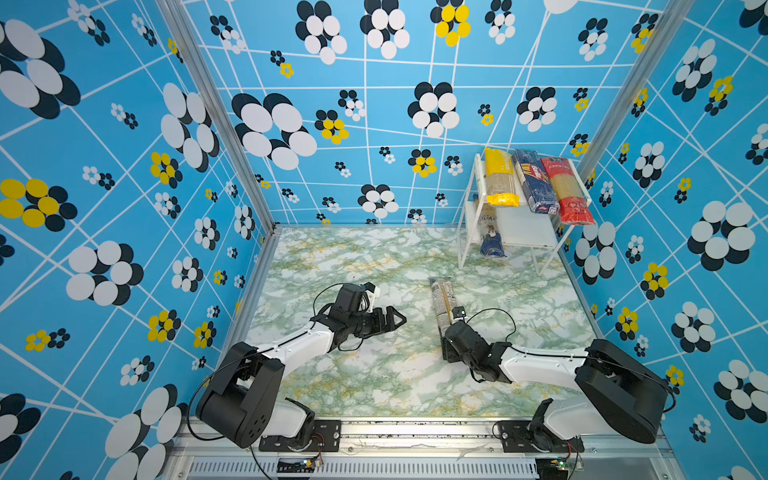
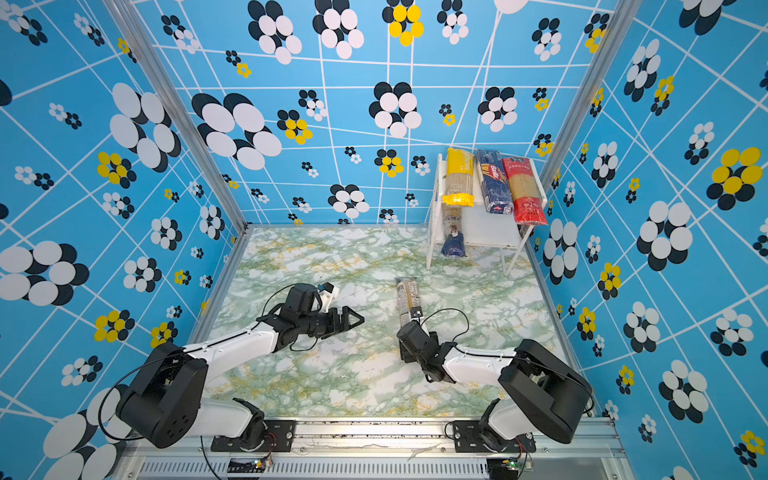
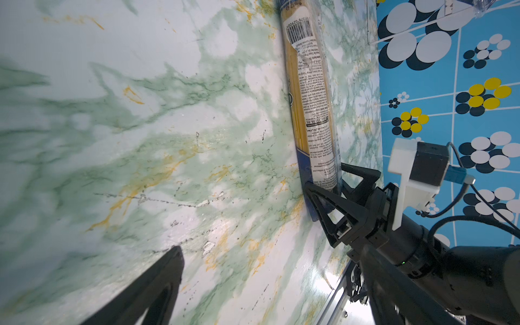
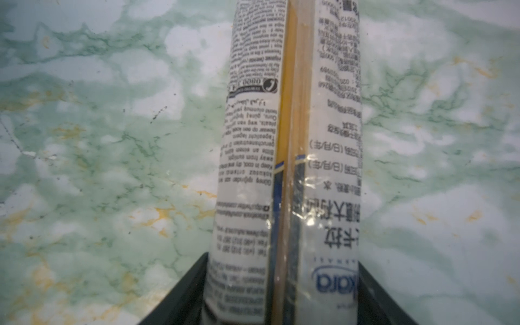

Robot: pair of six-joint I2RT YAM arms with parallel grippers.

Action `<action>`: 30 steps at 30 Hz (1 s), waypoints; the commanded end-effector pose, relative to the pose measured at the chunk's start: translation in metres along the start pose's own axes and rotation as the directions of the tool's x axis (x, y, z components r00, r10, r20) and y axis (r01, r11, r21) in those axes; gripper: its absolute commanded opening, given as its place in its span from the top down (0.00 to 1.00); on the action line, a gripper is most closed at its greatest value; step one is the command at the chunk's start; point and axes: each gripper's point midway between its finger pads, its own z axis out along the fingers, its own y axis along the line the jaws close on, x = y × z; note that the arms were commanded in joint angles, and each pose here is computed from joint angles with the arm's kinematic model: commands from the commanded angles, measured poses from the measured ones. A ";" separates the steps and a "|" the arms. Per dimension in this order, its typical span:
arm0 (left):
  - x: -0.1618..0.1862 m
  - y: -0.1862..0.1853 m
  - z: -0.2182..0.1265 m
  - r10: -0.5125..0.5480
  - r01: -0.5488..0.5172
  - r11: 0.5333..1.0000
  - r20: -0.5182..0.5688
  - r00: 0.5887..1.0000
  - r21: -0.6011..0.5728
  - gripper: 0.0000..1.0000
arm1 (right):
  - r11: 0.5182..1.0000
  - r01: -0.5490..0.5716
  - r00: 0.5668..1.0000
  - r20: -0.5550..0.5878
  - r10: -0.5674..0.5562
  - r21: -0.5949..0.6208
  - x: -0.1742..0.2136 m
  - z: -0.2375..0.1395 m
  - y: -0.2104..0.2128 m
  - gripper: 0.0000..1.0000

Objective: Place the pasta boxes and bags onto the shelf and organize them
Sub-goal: 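Pull the gripped bag toward the robot and tilt it upright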

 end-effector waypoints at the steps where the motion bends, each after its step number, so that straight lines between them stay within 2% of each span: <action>1: -0.001 0.003 -0.003 0.004 -0.004 1.000 0.006 1.000 -0.004 0.01 | 0.999 -0.022 0.998 -0.057 0.019 -0.047 0.018 0.000 0.004 0.40; 6: 0.000 0.003 -0.004 0.006 -0.006 1.000 0.007 1.000 -0.007 0.01 | 0.991 -0.078 0.996 -0.039 0.075 -0.105 0.017 -0.003 0.007 0.54; 10: 0.000 0.004 -0.004 0.004 -0.004 1.000 0.006 1.000 -0.009 0.01 | 0.968 -0.164 0.986 -0.040 0.159 -0.193 0.014 -0.010 0.007 0.76; 15: 0.000 0.004 -0.004 0.003 -0.003 1.000 0.007 1.000 -0.007 0.01 | 0.947 -0.210 0.977 -0.026 0.210 -0.244 0.006 -0.025 0.001 1.00; 22: 0.000 0.003 -0.003 0.004 -0.004 1.000 0.006 1.000 -0.003 0.01 | 0.880 -0.304 0.947 -0.013 0.322 -0.365 -0.013 -0.058 -0.003 1.00; 30: -0.001 0.003 -0.003 0.005 -0.005 1.000 0.005 1.000 -0.003 0.01 | 0.806 -0.434 0.883 -0.011 0.469 -0.402 -0.022 -0.092 -0.033 1.00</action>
